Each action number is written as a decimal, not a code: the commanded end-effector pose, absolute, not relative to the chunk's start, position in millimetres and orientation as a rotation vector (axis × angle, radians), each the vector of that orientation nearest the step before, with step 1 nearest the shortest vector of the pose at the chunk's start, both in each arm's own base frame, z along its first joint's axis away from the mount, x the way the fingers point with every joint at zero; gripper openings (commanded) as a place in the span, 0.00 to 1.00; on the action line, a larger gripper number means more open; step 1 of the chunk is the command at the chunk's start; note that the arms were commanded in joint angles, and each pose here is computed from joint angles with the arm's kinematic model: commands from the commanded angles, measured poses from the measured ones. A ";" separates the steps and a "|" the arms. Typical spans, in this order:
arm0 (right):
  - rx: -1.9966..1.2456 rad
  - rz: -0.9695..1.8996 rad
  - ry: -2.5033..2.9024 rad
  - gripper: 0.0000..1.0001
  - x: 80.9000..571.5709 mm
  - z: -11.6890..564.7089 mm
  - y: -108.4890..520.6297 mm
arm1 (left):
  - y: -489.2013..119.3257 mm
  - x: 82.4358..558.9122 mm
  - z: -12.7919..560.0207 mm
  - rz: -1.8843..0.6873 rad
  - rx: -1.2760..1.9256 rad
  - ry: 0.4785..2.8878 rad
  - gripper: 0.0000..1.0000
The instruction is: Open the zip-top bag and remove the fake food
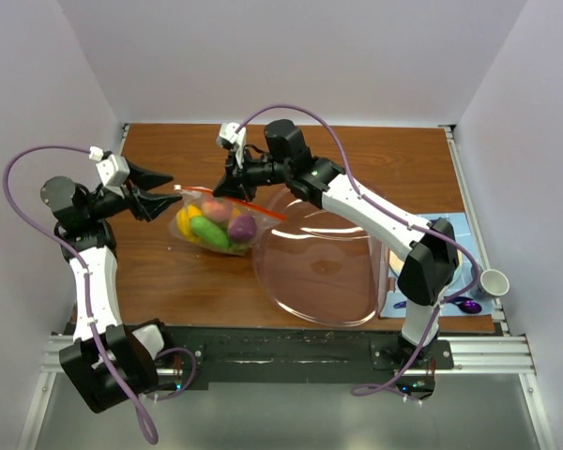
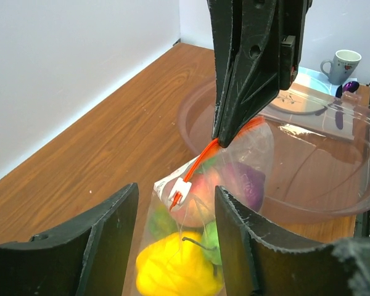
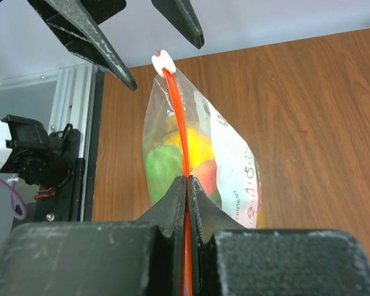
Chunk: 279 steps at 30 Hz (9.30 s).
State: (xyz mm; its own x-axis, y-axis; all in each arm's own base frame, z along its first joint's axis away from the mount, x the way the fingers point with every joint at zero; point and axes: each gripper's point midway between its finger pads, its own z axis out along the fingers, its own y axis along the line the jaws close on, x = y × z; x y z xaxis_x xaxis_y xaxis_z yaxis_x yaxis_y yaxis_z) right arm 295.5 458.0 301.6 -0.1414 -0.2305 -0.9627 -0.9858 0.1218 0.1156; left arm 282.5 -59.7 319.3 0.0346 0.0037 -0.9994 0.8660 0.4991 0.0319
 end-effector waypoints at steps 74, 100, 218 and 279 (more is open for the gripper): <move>-1.291 1.177 1.321 0.00 272.3 370.8 491.1 | -97.2 234.1 332.7 -0.984 1.092 1.286 0.97; -1.291 1.308 1.249 0.00 242.7 403.2 502.9 | -111.7 237.7 302.0 -1.030 1.153 1.228 0.81; -1.288 1.212 1.221 0.00 243.2 400.4 514.7 | -114.4 216.6 311.4 -1.032 1.142 1.282 0.00; -0.919 0.706 1.679 0.50 288.7 262.0 383.8 | -76.2 241.0 256.7 -0.969 0.992 1.423 0.00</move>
